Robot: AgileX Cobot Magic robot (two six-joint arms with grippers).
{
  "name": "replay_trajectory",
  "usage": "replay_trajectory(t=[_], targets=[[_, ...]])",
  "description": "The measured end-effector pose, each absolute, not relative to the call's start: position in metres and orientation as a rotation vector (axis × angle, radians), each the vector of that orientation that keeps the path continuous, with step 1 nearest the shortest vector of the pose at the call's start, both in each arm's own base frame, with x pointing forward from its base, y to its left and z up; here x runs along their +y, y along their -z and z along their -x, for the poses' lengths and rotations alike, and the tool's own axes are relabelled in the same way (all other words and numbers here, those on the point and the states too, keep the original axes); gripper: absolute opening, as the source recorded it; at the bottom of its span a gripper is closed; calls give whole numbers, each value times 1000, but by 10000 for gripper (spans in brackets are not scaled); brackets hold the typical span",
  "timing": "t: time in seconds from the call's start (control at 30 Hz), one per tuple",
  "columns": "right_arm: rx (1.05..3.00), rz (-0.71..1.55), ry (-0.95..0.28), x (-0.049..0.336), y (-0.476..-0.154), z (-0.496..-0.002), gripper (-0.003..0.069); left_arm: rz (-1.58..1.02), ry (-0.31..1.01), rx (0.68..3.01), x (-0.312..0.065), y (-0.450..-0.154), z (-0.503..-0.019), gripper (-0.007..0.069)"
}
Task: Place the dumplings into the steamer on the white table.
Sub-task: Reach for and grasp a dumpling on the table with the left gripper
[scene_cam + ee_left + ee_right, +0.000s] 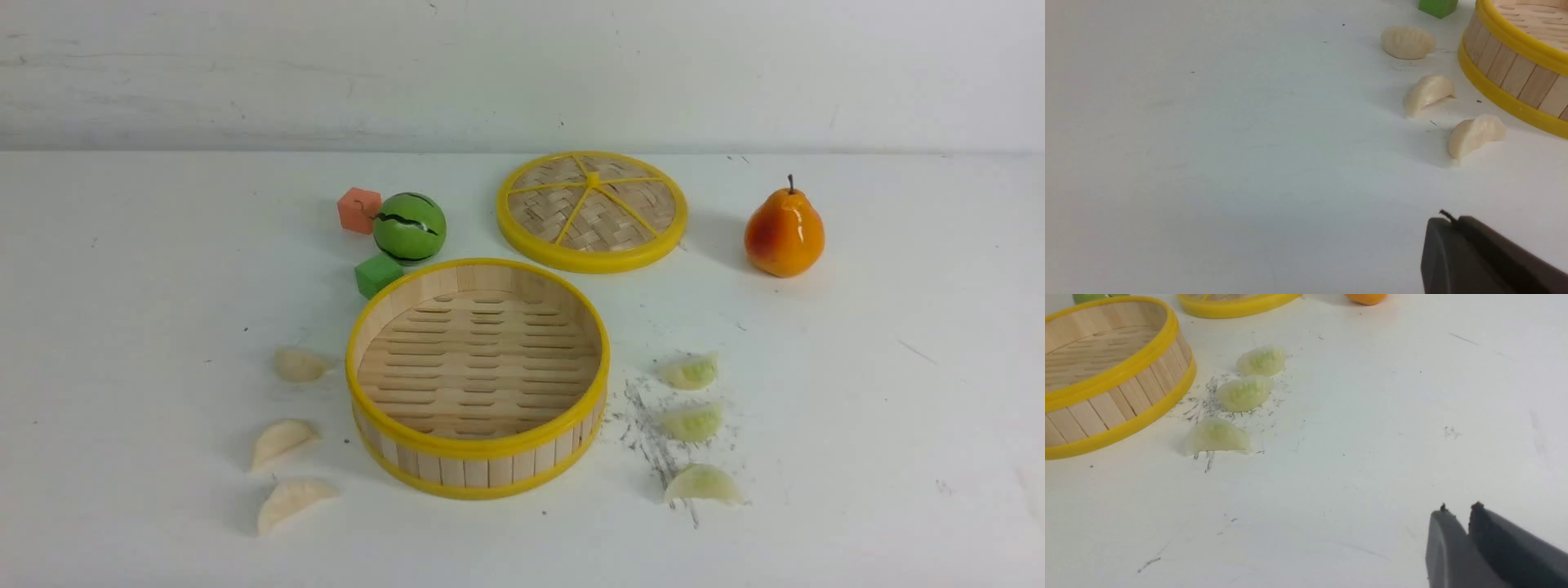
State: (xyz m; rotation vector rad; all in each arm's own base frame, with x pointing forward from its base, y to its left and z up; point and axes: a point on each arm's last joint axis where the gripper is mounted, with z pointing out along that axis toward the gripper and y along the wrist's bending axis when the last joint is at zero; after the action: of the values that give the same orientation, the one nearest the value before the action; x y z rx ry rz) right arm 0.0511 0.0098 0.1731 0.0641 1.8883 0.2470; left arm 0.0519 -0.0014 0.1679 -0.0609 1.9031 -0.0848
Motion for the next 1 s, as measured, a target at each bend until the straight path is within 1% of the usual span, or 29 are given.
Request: replay_trajectory(t=[1.0], targets=[[1888,-64,-247,10,-173,-51,112,60,84,1903,-1,-168,-52,24]])
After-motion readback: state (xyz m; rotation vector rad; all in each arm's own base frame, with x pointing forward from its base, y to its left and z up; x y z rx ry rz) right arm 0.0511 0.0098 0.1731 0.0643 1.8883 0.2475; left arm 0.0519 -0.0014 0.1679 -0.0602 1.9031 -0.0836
